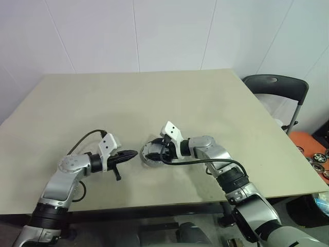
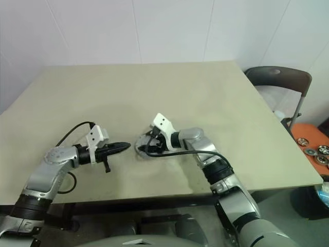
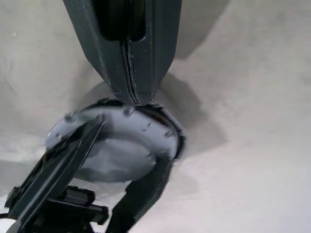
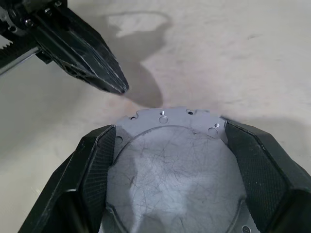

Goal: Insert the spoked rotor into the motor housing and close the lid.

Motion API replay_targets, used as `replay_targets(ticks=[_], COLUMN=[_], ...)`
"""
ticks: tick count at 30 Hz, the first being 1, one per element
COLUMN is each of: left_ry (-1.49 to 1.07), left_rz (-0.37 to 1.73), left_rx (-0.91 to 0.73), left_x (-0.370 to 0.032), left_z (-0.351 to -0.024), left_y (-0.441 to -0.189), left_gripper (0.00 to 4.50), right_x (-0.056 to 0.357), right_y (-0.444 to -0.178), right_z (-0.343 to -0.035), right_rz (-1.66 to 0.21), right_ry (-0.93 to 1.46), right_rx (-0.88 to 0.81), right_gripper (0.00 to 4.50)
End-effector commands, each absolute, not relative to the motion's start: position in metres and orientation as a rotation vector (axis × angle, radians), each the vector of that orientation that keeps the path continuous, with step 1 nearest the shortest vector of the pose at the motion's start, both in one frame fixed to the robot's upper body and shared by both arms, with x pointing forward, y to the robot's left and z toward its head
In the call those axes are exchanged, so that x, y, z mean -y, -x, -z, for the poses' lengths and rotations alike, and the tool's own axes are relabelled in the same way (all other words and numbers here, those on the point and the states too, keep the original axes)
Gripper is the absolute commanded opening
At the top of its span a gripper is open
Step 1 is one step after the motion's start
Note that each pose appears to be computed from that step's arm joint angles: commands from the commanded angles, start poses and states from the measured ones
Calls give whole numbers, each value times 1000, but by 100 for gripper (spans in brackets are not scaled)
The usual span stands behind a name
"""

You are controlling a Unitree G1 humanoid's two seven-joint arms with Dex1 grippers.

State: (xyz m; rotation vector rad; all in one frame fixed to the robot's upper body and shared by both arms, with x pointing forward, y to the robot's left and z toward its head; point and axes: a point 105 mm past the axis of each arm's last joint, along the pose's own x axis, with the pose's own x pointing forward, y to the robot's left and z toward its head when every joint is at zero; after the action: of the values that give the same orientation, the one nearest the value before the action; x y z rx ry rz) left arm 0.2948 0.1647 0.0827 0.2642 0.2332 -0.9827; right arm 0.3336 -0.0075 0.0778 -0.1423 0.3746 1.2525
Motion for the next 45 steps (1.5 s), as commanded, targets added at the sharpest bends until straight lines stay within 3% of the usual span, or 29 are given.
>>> replay_targets(ticks=[1,13,23,34,45], left_ry=[-282,-278,-292,-288,-294], left_rz=[981,992,999,1000,1002], left_rx=[-200,-211,-225,-230,-237], left_x=[-167,-161,-160,-158,-158], left_z=[-92,-88,-86,-84,-83], left_y=[-295,-293,-294,-293,-293], left_gripper=[0,0,0,0,0], right_x=[4,8,11,13,17], right_y=[-343,-354,-334,-347,-342], right_z=[-100,-79,-81,-80,-72], right_rz=[-1247,-1118,-1253,-1160,-1193], right_ry=[133,198,123,184,195], right_rx=[-297,-285,-333,-299,-347], right_gripper=[323,323,323,323,323])
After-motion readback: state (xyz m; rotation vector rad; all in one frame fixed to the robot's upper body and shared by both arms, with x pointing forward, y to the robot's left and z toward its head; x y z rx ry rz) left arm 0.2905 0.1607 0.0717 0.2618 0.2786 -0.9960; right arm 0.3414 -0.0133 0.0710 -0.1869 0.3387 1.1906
